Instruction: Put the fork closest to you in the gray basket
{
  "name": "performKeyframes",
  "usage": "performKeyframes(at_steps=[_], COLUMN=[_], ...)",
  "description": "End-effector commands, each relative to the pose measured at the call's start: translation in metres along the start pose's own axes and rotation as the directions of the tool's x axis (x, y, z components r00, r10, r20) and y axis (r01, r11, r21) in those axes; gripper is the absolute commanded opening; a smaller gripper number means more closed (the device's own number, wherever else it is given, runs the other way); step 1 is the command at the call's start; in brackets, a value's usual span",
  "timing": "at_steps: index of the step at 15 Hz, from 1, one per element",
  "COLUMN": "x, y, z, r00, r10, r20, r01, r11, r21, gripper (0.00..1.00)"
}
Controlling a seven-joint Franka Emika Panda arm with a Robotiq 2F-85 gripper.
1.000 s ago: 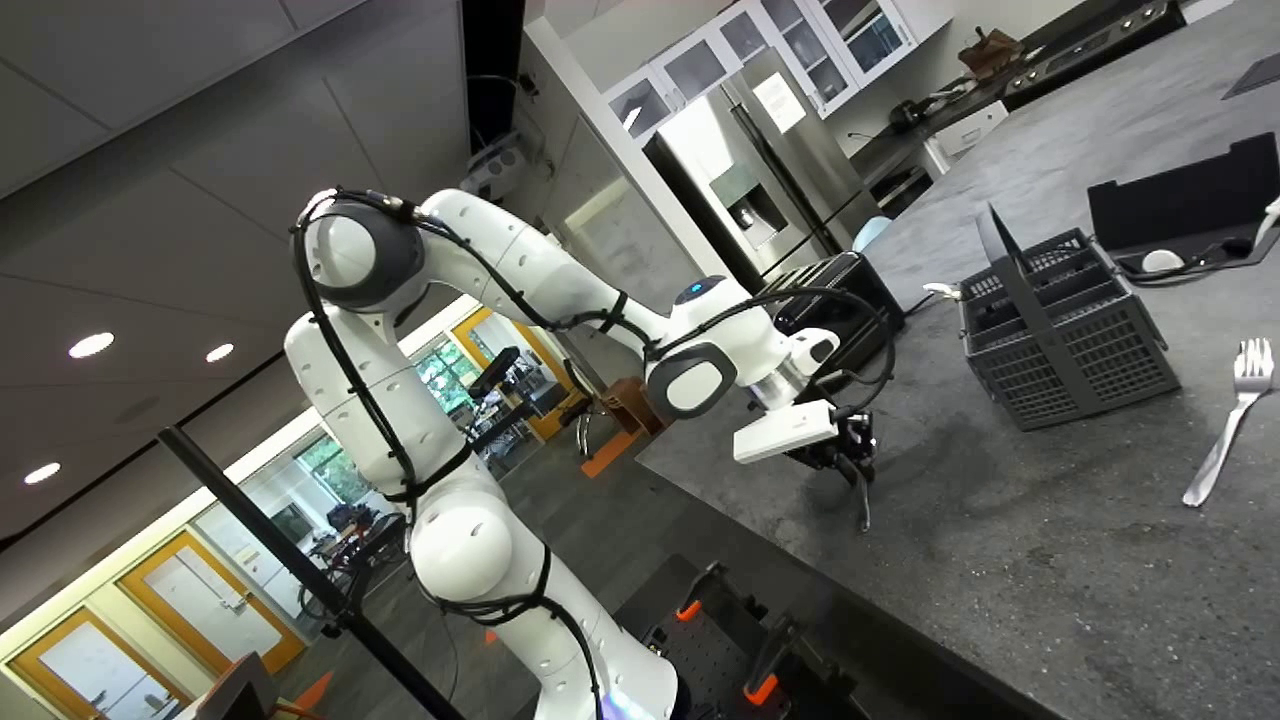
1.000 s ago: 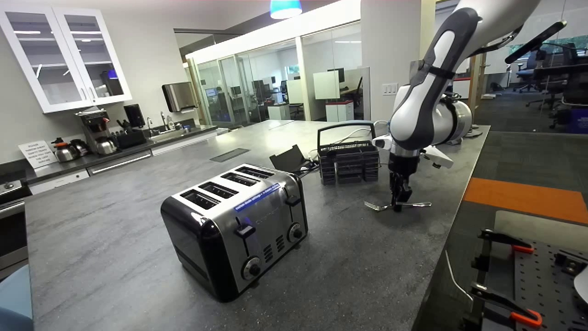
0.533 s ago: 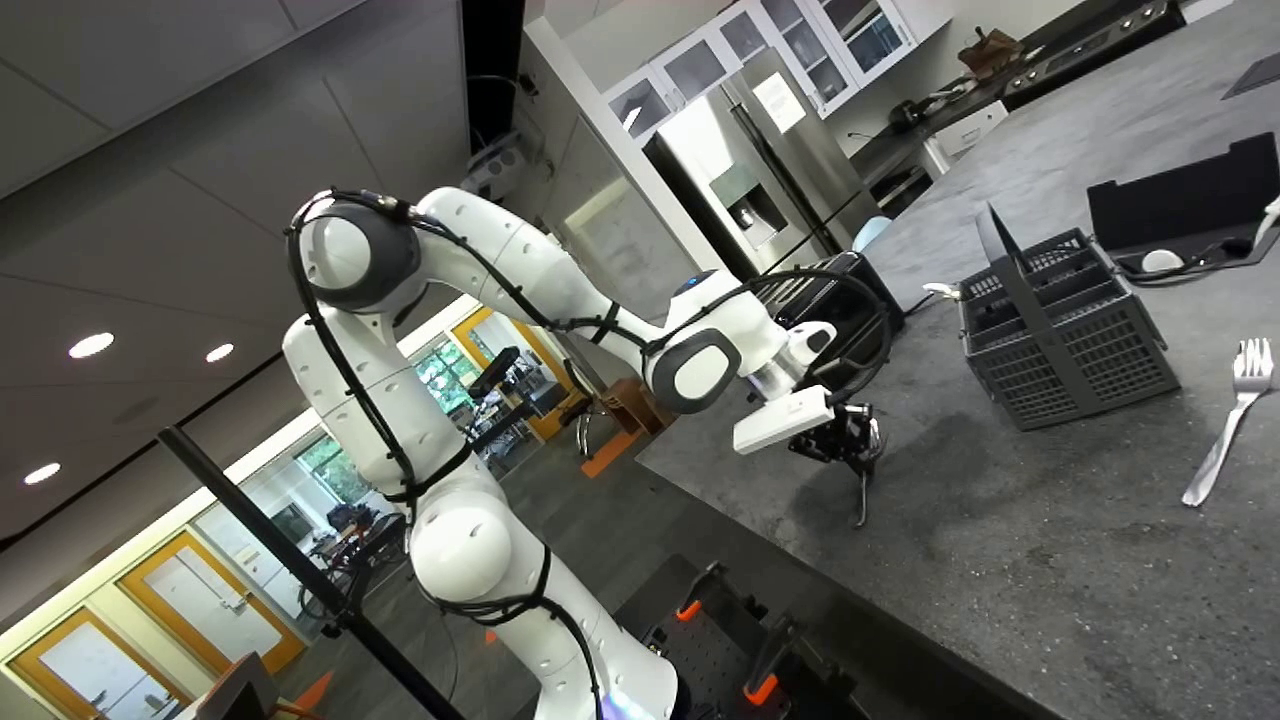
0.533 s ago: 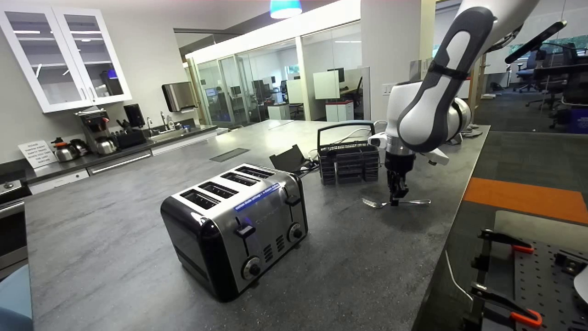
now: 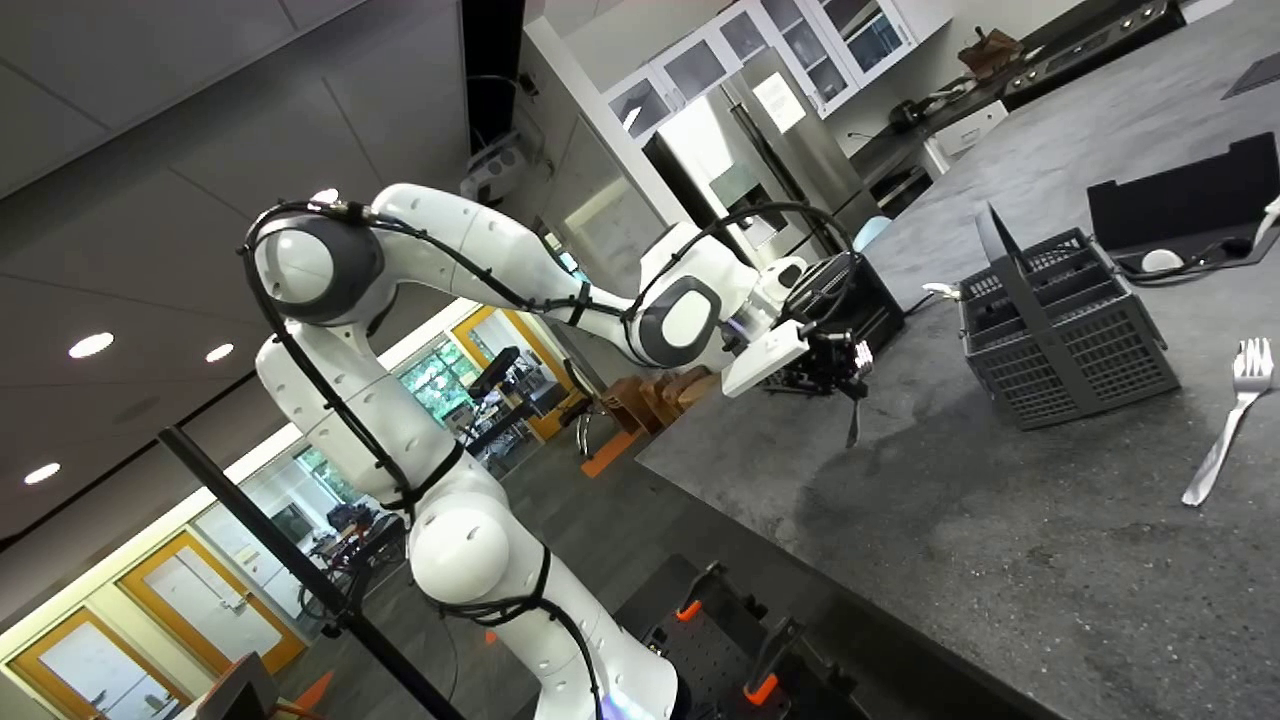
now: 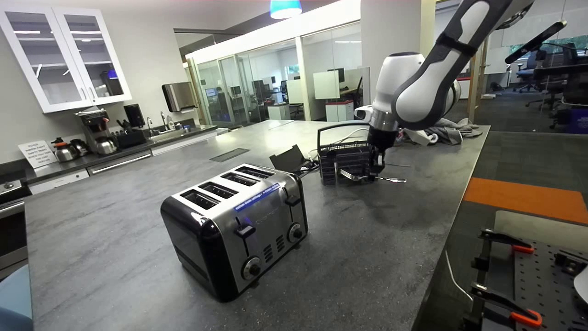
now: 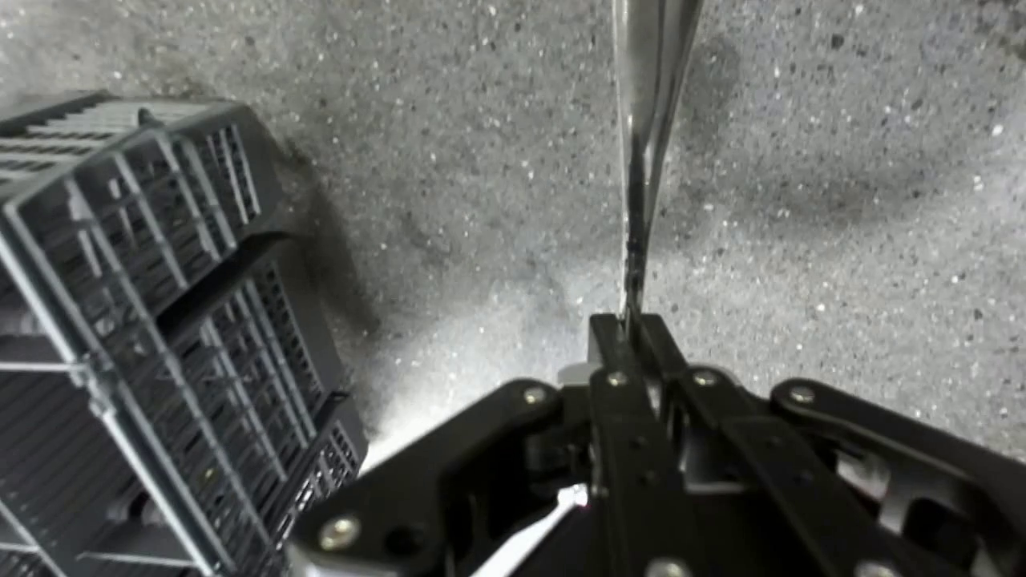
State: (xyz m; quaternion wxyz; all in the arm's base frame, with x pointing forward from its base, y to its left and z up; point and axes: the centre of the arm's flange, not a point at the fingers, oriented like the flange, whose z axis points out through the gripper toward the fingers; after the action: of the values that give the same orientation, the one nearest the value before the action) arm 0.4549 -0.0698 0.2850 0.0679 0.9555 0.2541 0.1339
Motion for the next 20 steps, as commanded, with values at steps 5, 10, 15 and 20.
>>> performKeyframes(at_steps=[5, 10, 15, 20], x=[0.024, 0.027, 0.044, 0.048], y=[0.005, 0.002, -0.020, -0.023], z=[-0.025, -0.024, -0.029, -0.051], r00=[0.968, 0.970, 0.969, 0.944], r10=[0.170, 0.161, 0.175, 0.309], r20=[-0.183, -0.180, -0.173, -0.119], r01=[-0.192, -0.175, -0.188, -0.321], r11=[0.975, 0.983, 0.980, 0.941], r21=[-0.110, -0.063, -0.063, -0.109], gripper=[0.02, 0.07, 0.02, 0.02])
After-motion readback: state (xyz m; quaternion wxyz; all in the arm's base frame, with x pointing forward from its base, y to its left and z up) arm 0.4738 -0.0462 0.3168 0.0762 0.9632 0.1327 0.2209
